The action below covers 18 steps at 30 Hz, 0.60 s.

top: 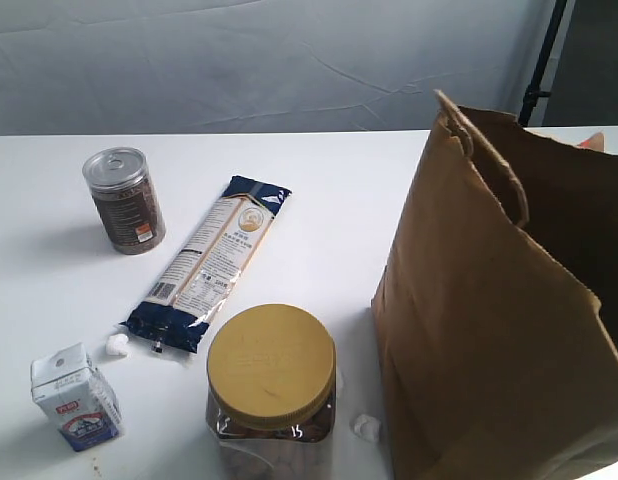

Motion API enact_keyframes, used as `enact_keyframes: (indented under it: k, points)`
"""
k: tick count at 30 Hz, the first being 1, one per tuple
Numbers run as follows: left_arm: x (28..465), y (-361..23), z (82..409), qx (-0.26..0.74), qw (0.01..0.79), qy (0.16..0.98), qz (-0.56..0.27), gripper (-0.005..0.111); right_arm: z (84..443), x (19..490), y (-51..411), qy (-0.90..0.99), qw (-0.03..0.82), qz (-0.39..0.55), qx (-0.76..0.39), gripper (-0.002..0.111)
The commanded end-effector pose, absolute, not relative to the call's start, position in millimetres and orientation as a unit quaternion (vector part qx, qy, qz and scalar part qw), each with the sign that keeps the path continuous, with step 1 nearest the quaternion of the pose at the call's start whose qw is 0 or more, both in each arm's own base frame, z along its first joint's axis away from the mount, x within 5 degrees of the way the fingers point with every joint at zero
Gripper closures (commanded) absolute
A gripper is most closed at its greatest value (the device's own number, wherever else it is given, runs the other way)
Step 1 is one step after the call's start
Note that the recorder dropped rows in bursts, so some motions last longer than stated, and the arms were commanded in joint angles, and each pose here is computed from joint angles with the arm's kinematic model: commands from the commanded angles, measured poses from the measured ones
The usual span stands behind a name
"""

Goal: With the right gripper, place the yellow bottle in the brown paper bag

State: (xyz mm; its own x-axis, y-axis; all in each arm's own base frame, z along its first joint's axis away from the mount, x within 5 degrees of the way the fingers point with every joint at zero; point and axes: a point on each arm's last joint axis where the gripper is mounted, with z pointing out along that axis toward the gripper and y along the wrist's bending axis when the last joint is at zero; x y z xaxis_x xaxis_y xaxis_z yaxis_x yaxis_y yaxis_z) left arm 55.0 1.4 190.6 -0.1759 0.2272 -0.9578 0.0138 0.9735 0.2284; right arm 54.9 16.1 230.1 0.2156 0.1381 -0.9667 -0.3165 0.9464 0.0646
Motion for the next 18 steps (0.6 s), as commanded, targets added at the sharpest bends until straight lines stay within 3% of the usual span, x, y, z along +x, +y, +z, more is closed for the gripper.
enact_keyframes:
  k: [1, 9, 18]
  points:
    - [55.1, 1.4, 189.7, 0.076, 0.639, 0.761, 0.082, 0.107, 215.0, 54.0, 14.6, 0.665, 0.734, 0.121, -0.067, 0.108]
    - [55.1, 1.4, 189.7, 0.076, 0.638, 0.761, 0.082, 0.107, 200.9, 53.8, 16.9, 0.716, 0.682, 0.102, -0.106, 0.108]
    - [55.1, 1.4, 189.7, 0.076, 0.638, 0.761, 0.082, 0.107, 201.3, 53.8, 16.8, 0.715, 0.683, 0.106, -0.101, 0.108]
